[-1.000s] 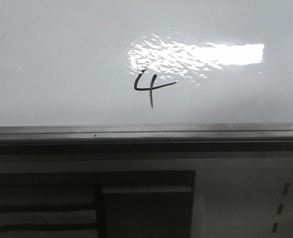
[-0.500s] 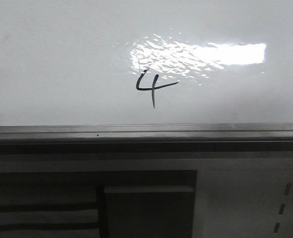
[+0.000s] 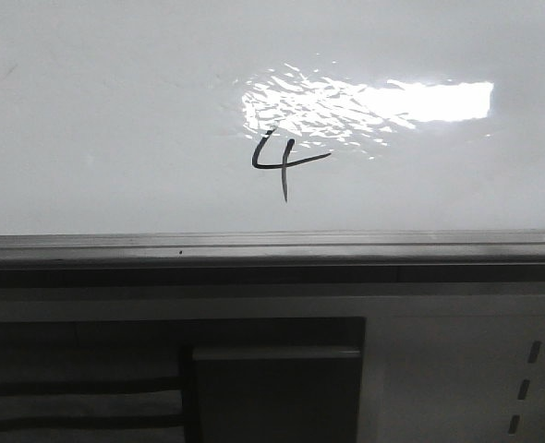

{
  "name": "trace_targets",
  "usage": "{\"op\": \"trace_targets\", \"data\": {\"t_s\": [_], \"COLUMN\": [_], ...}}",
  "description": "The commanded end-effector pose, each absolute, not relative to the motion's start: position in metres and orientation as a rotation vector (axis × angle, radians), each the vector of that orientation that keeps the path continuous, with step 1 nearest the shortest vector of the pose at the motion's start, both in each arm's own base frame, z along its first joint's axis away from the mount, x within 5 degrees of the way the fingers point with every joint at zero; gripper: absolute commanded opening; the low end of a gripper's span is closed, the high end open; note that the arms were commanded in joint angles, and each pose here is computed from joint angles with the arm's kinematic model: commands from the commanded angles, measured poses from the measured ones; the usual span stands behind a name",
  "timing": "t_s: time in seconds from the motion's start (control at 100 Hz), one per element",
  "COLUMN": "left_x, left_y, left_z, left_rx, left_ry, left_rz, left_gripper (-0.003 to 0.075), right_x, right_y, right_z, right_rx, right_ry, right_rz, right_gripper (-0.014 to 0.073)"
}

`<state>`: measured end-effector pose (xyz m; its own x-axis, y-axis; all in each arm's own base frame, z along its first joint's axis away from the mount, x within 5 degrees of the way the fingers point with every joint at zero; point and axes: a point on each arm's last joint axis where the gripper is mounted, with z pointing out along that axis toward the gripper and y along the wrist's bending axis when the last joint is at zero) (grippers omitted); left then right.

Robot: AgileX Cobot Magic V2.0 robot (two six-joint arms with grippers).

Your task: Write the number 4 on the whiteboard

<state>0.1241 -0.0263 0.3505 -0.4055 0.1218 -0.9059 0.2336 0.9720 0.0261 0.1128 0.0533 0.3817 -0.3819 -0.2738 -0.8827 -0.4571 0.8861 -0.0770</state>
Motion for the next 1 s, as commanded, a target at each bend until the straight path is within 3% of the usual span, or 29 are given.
{"op": "trace_targets", "data": {"t_s": [0.0, 0.08, 0.16, 0.3, 0.43, 0.99], "left_x": [0.104, 0.092, 0.083, 0.079, 0.080, 0.073], "left_y": [-0.022, -0.020, -0.018, -0.016, -0.017, -0.015], "left_z": [0.357, 0.342, 0.327, 0.310, 0.303, 0.288], "left_rx": [0.210, 0.201, 0.193, 0.171, 0.148, 0.133], "left_ry": [1.821, 1.768, 1.724, 1.645, 1.652, 1.638], "left_rz": [-0.146, -0.146, -0.146, -0.151, -0.182, -0.170], "left_gripper": [0.0438, 0.0430, 0.0374, 0.0166, -0.0020, -0.0020], "right_x": [0.109, 0.103, 0.098, 0.094, 0.094, 0.094], "right_y": [0.050, 0.048, 0.046, 0.044, 0.044, 0.044], "right_z": [0.383, 0.370, 0.360, 0.346, 0.334, 0.328], "right_rx": [-0.467, -0.452, -0.434, -0.421, -0.435, -0.447], "right_ry": [1.824, 1.767, 1.704, 1.649, 1.705, 1.753], "right_rz": [0.243, 0.259, 0.275, 0.283, 0.276, 0.269], "right_gripper": [0.0309, 0.0279, 0.0165, -0.0070, -0.0070, -0.0070]}}
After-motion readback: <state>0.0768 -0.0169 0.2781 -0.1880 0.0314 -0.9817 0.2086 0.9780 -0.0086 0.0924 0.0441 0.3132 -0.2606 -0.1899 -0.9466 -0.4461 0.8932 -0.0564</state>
